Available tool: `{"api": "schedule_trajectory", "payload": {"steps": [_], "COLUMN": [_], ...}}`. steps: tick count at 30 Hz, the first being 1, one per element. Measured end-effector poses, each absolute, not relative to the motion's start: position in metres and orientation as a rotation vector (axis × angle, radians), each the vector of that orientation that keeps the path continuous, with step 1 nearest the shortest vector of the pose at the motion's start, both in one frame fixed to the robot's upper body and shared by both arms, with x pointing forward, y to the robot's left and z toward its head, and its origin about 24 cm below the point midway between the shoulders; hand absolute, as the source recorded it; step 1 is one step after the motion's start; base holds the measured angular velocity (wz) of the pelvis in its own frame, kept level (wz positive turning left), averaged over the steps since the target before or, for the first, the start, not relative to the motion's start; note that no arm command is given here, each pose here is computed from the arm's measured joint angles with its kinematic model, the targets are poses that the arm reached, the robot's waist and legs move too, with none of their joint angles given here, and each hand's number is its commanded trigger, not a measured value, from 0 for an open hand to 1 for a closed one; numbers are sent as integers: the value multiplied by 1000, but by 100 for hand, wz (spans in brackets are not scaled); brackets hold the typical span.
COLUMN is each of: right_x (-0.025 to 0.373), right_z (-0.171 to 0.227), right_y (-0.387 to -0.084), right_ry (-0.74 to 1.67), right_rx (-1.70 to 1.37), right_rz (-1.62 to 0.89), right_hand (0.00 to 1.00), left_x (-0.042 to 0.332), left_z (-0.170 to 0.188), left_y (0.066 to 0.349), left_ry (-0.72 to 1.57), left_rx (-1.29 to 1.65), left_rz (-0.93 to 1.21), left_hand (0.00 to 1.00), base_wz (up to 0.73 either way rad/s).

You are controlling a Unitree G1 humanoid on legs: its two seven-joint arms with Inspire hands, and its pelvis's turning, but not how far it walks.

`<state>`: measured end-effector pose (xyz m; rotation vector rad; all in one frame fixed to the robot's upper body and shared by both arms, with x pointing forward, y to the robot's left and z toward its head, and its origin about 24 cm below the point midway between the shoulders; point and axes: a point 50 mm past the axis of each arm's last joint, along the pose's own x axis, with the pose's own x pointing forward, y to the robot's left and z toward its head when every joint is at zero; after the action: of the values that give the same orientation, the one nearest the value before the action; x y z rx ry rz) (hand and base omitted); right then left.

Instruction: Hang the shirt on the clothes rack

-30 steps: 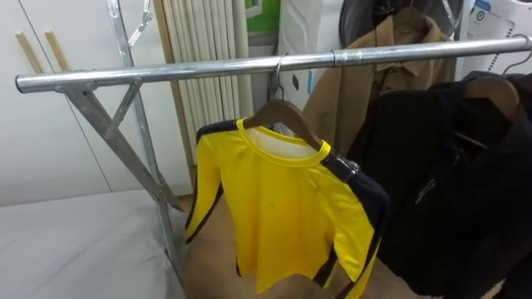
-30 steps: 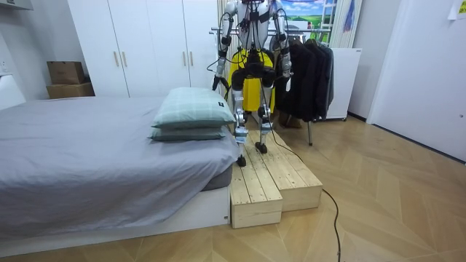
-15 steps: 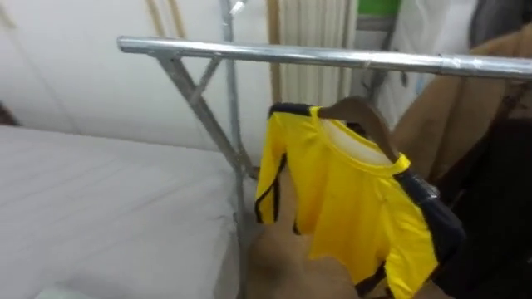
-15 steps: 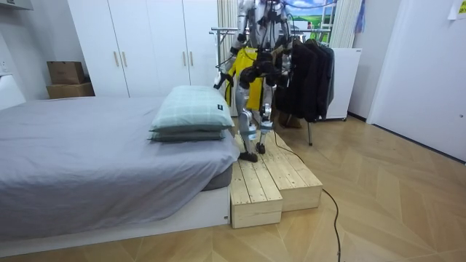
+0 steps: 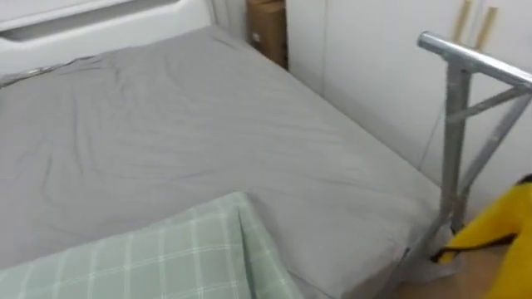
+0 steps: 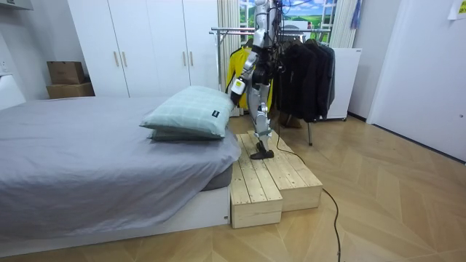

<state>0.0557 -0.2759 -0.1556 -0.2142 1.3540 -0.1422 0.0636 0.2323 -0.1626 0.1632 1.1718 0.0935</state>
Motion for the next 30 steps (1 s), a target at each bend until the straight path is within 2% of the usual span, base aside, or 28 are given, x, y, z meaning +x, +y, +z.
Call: {"api": "schedule_trajectory", "payload": {"steps": [4,10,13,16,22,30], "right_x": [51,31,29,34,39,41], "right_z": [-161,-161,-161,-164,-165,-166], "right_y": [-259,-264,-266,-256,-250,-246], "right_ry": [1304,1316,1312,1306,1311,1308], "right_rx": [-59,2,7,17,-12,-17], "right_rz": [-212,-354,-390,-366,-311,-264], "right_hand": [0,0,0,0,0,0], "left_x": [62,53,47,34,16,30], "left_z": [-162,-163,-163,-161,-164,-163], "left_y": [237,239,243,257,252,252], "left_ry": [1172,1199,1220,1260,1332,1283], "left_rx": [134,118,127,145,133,175], "left_rz": [141,166,171,229,263,310], "left_hand": [0,0,0,0,0,0], "base_wz": [88,71,21,7,1,0]}}
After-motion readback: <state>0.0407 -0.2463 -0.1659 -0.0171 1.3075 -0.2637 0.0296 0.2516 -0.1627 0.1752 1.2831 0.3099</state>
